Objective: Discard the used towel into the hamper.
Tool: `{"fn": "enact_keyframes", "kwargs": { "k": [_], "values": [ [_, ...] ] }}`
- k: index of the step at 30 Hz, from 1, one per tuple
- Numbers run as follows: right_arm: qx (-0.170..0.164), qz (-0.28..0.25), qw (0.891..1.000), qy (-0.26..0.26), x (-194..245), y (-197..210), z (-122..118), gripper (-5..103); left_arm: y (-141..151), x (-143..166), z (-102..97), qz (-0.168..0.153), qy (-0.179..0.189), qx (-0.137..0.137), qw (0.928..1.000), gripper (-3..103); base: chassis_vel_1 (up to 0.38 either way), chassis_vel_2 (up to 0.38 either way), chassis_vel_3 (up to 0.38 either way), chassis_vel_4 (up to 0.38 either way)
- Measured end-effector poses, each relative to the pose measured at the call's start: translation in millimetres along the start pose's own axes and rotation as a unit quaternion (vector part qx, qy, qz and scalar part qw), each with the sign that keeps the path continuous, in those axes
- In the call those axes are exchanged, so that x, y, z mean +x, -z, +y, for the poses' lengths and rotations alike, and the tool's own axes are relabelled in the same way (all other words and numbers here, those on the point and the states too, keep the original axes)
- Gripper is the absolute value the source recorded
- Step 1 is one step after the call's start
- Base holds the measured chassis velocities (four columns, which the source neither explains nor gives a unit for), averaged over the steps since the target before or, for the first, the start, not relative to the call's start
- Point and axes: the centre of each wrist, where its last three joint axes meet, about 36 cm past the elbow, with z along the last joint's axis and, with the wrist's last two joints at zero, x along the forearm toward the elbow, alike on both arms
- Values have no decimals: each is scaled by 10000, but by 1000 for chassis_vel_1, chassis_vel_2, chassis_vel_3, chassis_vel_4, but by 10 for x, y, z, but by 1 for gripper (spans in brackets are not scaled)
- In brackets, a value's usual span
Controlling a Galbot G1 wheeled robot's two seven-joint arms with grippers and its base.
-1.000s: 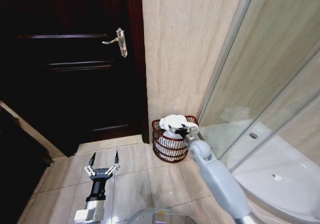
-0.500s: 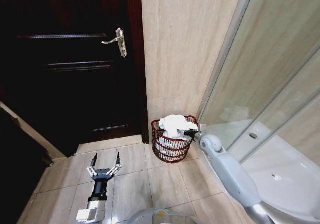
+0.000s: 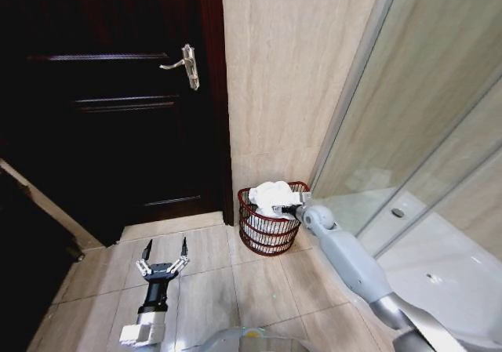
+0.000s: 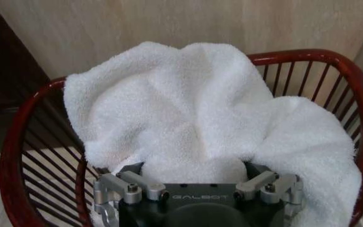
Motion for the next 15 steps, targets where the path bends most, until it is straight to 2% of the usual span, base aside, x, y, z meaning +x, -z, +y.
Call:
{"fn": "enact_keyframes", "kwargs": {
  "k": [9, 11, 12, 15],
  "values": [
    [66, -17, 9999, -95, -51, -112, 22, 100, 8, 20, 19, -5, 18, -7, 10000, 100, 0, 0, 0, 0],
    [109, -400, 9989, -198, 59, -85, 50, 100, 45, 8, 14, -49, 6, -14, 10000, 100, 0, 0, 0, 0],
    [109, -400, 9989, -198, 59, -85, 50, 100, 45, 8, 14, -49, 6, -14, 10000, 100, 0, 0, 0, 0],
    [276, -1201, 9920, -262, 381, -76, 136, 100, 104, -7, 5, -60, -5, -14, 10000, 100, 0, 0, 0, 0]
  ]
}}
